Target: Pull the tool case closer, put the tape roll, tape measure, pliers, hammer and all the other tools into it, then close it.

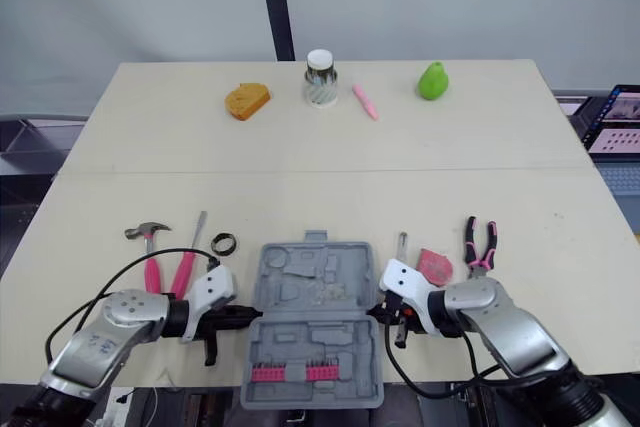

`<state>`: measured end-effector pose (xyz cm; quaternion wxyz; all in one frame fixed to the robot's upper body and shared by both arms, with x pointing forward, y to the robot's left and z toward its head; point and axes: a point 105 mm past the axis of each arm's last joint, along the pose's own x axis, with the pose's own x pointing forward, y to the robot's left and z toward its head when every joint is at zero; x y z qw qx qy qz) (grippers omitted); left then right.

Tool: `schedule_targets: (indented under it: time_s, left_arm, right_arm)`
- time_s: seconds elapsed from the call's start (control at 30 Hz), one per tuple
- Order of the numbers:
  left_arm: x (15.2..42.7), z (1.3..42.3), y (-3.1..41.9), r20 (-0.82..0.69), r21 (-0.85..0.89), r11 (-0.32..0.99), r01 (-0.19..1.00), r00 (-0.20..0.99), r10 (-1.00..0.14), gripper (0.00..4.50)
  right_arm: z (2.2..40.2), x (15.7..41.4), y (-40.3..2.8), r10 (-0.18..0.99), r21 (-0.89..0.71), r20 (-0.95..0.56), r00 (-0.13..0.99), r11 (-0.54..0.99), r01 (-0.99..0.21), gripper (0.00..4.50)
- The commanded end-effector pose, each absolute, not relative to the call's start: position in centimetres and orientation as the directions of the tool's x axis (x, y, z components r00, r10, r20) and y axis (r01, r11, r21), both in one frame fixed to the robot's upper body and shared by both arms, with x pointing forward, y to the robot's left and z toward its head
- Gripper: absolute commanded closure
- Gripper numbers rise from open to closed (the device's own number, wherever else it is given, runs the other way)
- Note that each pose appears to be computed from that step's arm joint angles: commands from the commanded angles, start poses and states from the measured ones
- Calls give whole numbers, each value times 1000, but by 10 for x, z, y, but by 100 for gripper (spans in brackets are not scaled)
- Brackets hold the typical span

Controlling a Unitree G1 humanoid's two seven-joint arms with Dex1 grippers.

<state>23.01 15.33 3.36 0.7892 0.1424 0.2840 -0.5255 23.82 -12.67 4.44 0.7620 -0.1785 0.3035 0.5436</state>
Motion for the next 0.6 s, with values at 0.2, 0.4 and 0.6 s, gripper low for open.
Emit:
schedule_targets:
  time_s: [0.2,0.4,0.6]
  left_arm:
    - [214,32,150,-603,-114,367,923,229,-764,450]
    - [214,31,154,-610,-108,375,921,236,-756,450]
    - [219,33,154,-605,-87,383,920,257,-754,450]
  right_arm:
    - [51,225,-118,757,87,-633,161,276,-957,448]
    - [50,224,-118,758,90,-632,159,276,-957,448]
    - [50,222,-118,760,94,-631,154,272,-958,448]
